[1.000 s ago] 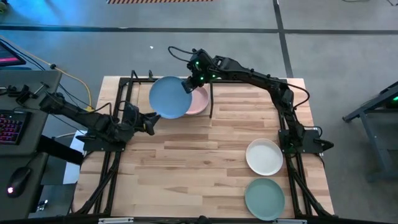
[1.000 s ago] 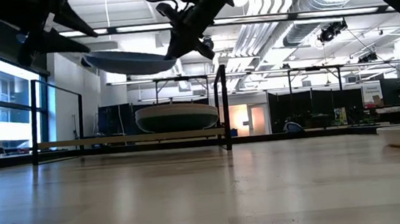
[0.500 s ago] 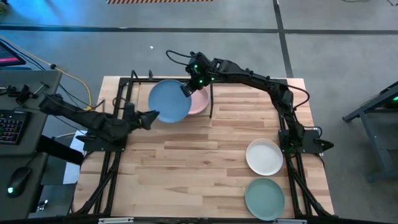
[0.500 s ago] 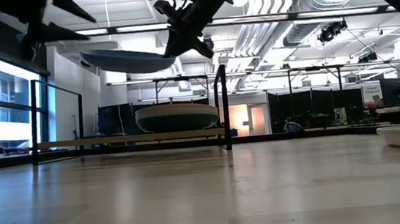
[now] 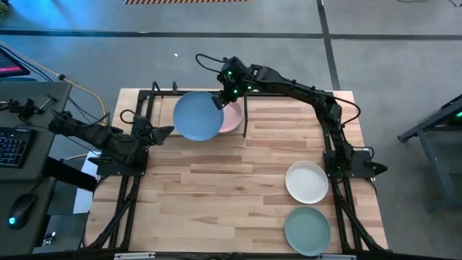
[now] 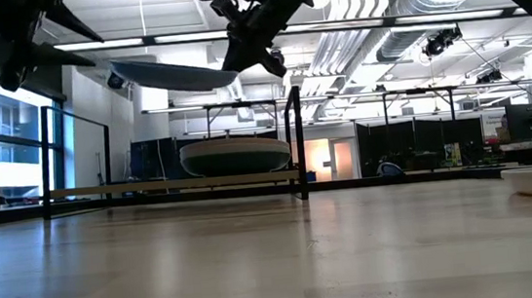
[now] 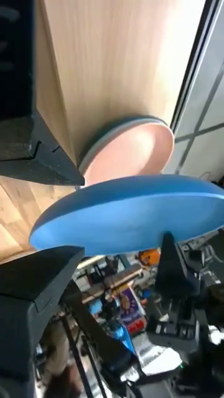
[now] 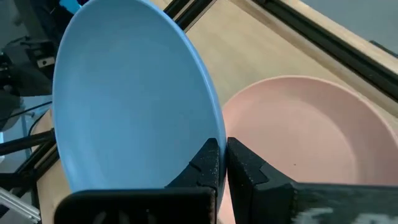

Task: Place and stack plates onto a shelf
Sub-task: Put the blue plate into the shelf

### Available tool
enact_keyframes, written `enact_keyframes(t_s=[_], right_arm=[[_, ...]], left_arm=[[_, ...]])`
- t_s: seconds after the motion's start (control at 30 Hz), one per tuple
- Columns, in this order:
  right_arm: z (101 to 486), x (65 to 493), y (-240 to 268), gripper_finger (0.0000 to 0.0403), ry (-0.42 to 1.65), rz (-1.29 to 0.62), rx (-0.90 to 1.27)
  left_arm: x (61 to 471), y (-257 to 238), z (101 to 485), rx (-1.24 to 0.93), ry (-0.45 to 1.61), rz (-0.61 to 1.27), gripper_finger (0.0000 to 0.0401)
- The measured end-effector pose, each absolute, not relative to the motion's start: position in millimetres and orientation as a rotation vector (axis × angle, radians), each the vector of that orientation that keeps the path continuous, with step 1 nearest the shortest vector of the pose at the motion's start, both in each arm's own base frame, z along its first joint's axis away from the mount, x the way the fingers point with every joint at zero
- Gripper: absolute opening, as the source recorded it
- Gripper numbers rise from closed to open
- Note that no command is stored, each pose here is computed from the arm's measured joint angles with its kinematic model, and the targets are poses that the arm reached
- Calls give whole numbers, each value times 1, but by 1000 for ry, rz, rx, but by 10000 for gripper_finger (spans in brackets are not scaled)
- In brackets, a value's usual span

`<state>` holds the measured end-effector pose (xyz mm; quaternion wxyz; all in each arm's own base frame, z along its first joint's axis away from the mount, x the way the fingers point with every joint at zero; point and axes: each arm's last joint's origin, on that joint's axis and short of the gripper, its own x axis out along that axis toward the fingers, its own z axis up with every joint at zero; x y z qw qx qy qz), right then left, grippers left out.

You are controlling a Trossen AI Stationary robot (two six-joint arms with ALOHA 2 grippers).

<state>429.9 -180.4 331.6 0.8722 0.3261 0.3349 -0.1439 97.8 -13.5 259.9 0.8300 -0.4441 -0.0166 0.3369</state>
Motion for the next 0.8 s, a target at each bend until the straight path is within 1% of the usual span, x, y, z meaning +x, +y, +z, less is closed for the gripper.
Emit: enact_keyframes(t_s=[0.6, 0.8], right_arm=[[334, 436, -164, 0, 700, -278, 684], [334, 438, -160, 0, 703, -266, 682]], left_arm=[[127, -18, 258, -953, -65, 756, 156], [130, -18, 258, -961, -73, 755, 154]])
